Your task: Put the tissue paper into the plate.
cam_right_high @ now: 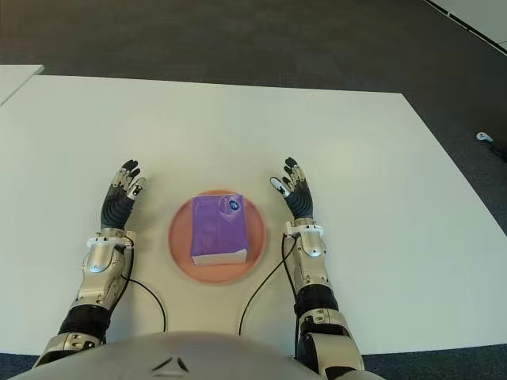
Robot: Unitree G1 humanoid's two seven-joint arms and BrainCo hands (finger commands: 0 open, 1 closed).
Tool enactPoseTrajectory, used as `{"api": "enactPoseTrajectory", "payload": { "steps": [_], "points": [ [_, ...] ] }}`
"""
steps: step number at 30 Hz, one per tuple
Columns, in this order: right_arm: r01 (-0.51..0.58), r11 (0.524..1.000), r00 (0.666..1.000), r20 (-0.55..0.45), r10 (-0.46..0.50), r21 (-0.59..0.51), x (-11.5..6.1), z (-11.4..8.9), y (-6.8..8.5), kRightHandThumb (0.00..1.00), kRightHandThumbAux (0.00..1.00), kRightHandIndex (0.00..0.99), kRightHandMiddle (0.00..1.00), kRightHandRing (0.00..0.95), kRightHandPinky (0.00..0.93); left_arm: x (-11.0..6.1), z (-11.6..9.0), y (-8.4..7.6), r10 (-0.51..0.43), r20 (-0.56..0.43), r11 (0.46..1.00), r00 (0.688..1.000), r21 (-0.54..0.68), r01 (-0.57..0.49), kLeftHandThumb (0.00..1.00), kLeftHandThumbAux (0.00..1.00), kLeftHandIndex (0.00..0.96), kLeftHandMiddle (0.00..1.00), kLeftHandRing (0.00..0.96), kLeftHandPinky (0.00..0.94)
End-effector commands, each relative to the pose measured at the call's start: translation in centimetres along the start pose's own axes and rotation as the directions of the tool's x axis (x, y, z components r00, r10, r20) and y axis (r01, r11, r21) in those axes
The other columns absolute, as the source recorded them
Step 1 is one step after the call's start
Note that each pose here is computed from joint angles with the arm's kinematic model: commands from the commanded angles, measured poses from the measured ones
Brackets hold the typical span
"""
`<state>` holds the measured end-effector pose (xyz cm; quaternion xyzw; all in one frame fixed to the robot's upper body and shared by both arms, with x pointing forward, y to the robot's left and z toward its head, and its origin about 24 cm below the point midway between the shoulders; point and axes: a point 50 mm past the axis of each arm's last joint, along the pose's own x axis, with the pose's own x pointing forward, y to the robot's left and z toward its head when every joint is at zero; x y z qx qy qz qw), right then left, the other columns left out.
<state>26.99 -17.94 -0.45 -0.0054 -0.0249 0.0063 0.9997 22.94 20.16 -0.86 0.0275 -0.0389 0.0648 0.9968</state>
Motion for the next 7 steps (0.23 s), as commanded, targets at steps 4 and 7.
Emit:
{"api": "enactPoseTrajectory", "payload": {
  "steps": [4, 7],
  "points": [
    [0.005, 1.000, 0.992, -0.124, -0.002, 0.025, -1.81, -2.54, 0.22, 0.000, 0.538, 0.000, 0.000, 0.000, 0.000, -0.59, -1.11, 0.09, 0.001, -0.067, 1.000, 0.998, 0.003, -0.001, 0.000, 0.476, 0.000, 0.000, 0.000, 0.000],
    [0.004, 1.000, 0.992, -0.124, 0.000, 0.025, -1.80, -2.56, 0.33, 0.000, 0.535, 0.000, 0.000, 0.000, 0.000, -0.57, -1.11, 0.12, 0.002, -0.066, 1.000, 0.998, 0.004, -0.002, 0.000, 0.476, 0.000, 0.000, 0.000, 0.000]
  ]
}}
